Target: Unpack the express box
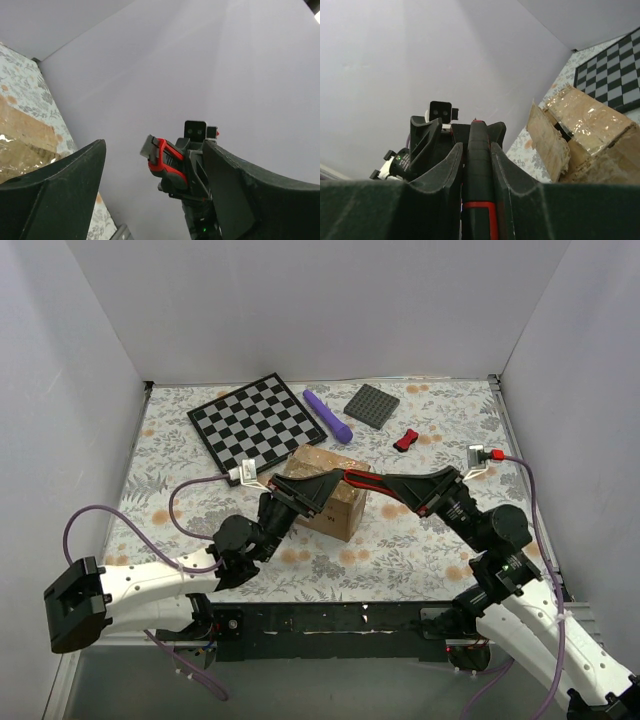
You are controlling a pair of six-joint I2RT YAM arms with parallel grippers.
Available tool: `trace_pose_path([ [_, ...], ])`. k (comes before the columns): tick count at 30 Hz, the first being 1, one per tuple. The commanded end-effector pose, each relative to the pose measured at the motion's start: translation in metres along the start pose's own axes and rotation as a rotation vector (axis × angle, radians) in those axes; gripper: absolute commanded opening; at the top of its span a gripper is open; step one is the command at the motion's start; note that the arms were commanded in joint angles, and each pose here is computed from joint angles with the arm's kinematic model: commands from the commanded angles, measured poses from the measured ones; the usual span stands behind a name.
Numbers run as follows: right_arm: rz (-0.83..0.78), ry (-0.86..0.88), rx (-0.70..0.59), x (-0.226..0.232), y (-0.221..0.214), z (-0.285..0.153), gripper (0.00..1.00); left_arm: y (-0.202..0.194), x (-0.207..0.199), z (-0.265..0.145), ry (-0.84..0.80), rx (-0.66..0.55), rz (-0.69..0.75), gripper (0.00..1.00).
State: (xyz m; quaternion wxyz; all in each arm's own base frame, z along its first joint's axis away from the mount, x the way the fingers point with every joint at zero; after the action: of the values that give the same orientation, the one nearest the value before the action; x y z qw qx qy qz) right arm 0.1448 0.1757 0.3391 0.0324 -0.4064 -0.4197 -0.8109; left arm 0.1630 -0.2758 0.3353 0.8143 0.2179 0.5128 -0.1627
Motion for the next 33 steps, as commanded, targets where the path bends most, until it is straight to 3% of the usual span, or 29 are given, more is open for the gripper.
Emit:
trace_pose_path([
  [1,-0.107,-0.054,0.08,0.01,0.007,-0.003,0.01,-0.007,0.003,-0.013,-0.005,0.104,0.034,0.78],
  [4,-0.184,-0.184,0.003,0.01,0.03,-0.013,0.01,0.013,0.008,-0.025,0.083,0.038,0.093,0.78],
  [5,-0.182,-0.24,-0.03,0.005,0.035,-0.019,0.01,0.027,0.012,-0.028,0.124,-0.034,0.126,0.79],
  [6,-0.182,-0.317,-0.129,-0.001,0.047,-0.029,0.01,0.035,0.014,-0.032,0.143,-0.063,0.154,0.79],
  [10,-0.095,-0.502,-0.183,-0.032,0.04,-0.048,0.01,0.067,0.006,-0.045,0.162,-0.174,0.294,0.78],
  [16,0.086,-0.562,-0.138,-0.056,0.011,-0.049,0.01,0.078,0.006,-0.029,0.409,-0.078,0.723,0.78],
  [19,0.121,-0.596,-0.144,-0.062,0.008,-0.051,0.01,0.072,0.032,-0.028,0.579,0.007,0.872,0.78],
  [33,0.172,-0.582,-0.157,-0.076,-0.004,-0.047,0.01,0.036,0.048,-0.036,0.451,0.232,0.811,0.78],
])
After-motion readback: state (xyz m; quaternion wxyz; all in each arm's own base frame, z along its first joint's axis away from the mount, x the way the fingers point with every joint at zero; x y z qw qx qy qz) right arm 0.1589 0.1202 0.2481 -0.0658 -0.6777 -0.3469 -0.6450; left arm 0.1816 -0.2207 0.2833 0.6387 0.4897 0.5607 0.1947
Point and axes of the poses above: each gripper's point midway between its finger pads, its own z axis out along the fingers, its own x axis along the line the jaws close on, y = z × x, the point moved 5 cm from there along -z, back along the fingers, and after that the axes turned 10 degrees about -z, right-handed, at the moved point
